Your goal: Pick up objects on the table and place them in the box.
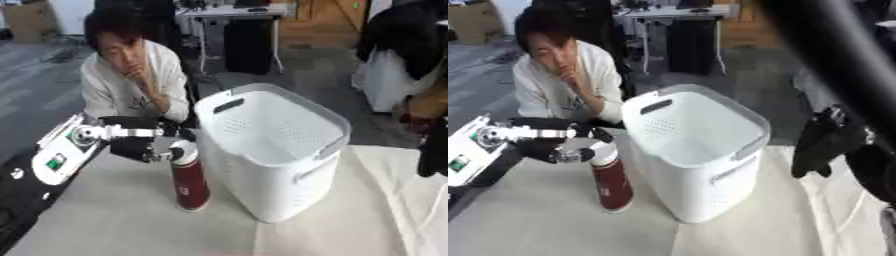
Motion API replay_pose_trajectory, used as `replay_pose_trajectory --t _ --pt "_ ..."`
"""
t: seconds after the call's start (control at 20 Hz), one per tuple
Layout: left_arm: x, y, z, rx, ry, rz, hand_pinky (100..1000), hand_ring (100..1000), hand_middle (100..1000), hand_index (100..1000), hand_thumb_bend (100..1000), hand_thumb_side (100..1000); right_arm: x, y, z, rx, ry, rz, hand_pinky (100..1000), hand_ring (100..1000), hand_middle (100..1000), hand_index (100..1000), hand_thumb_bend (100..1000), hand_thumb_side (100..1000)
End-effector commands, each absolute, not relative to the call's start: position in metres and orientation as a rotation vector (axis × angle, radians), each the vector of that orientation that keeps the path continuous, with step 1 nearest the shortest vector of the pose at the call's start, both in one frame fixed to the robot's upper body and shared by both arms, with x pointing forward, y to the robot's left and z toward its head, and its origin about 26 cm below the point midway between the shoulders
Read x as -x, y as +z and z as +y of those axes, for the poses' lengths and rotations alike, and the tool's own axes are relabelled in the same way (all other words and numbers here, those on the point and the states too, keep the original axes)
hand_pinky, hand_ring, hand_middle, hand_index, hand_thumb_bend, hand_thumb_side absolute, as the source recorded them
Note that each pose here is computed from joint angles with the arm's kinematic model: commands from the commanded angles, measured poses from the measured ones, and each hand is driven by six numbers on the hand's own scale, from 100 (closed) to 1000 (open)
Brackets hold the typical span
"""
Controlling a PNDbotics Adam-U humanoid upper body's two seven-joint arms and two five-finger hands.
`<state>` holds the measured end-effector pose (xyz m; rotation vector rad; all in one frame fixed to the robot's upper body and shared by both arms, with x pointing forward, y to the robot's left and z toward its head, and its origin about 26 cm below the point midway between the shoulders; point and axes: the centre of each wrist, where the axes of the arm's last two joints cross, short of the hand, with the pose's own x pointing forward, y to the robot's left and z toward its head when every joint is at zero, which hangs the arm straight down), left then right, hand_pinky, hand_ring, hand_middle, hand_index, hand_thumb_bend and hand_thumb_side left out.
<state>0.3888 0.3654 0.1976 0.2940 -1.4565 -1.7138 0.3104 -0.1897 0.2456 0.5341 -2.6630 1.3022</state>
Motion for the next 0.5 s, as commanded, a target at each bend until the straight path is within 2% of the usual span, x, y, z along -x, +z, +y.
replay_pose_trajectory --t 0.05,0.5 --pt "-0.391 0.21 0.365 -0.256 -1.889 -1.466 1000 1000 1000 1000 390 1000 -0.309 0.253 -0.188 -0.502 1.593 -2.759 107 392 456 644 100 986" --pt "-0.409 0.203 0.36 -0.312 -1.877 -1.528 1000 1000 1000 1000 355 1000 -0.308 0.253 -0.187 -0.507 1.594 -2.76 107 392 456 644 100 986"
